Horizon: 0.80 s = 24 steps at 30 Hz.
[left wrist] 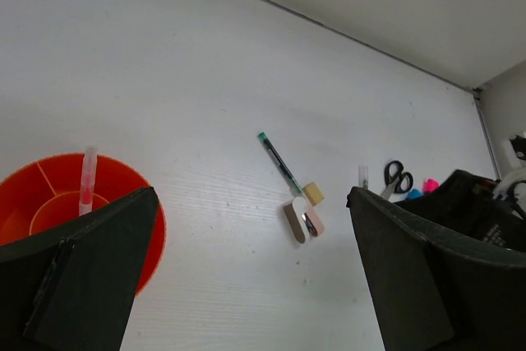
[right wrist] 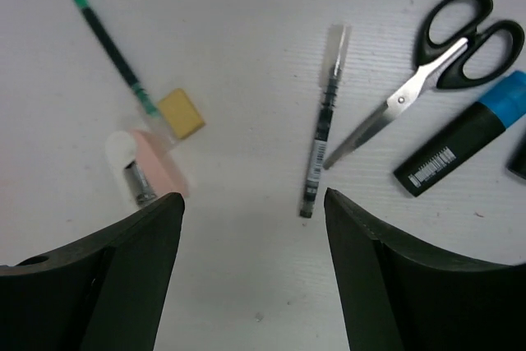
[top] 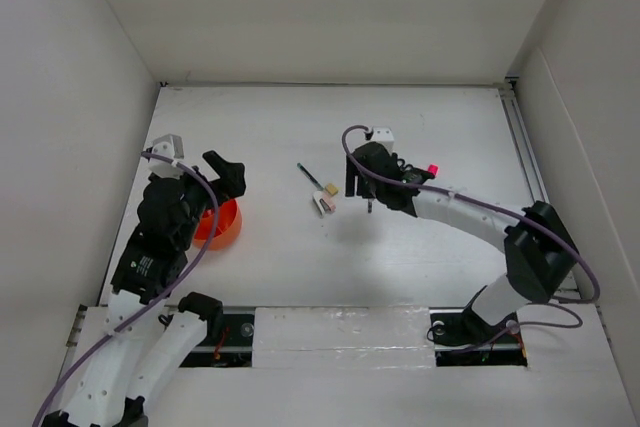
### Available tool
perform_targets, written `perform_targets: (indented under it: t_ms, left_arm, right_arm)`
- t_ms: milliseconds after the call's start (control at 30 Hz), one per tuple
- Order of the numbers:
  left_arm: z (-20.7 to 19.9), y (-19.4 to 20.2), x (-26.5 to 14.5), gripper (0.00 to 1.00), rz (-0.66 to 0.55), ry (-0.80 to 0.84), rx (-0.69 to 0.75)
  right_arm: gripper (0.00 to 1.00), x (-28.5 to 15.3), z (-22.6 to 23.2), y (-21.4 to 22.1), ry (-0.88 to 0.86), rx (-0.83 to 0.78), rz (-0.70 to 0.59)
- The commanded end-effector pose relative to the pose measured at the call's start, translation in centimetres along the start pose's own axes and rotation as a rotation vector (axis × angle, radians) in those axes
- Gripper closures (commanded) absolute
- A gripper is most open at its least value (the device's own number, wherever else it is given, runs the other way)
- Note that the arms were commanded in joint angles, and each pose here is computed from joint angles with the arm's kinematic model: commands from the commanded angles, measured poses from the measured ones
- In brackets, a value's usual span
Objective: Sort the stationery into containers
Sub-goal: Pick up the pen from the center of the board.
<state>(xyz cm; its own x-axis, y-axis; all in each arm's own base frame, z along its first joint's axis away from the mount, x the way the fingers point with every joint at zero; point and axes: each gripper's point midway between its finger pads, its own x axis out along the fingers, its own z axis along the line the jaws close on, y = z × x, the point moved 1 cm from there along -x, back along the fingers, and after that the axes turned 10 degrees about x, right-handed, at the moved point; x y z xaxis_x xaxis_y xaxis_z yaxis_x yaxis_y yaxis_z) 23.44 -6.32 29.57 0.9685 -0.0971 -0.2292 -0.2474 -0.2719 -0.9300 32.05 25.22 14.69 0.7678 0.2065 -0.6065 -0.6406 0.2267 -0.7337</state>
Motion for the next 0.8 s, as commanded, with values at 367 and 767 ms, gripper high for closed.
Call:
perform_targets:
  t_ms: [367, 767]
  left_arm:
    - [-1.7, 0.5, 0.5, 0.0, 0.015, 0.081, 0.04]
    - [-1.8, 0.8, 0.7, 0.0, 0.027, 0.088, 0.043]
  right_arm:
    - [0.33, 5.8, -4.7, 0.5, 0.223, 0.02, 0.101]
    - [0.39, 10.4, -5.8, -1.2, 0.24, -0.012, 0.138]
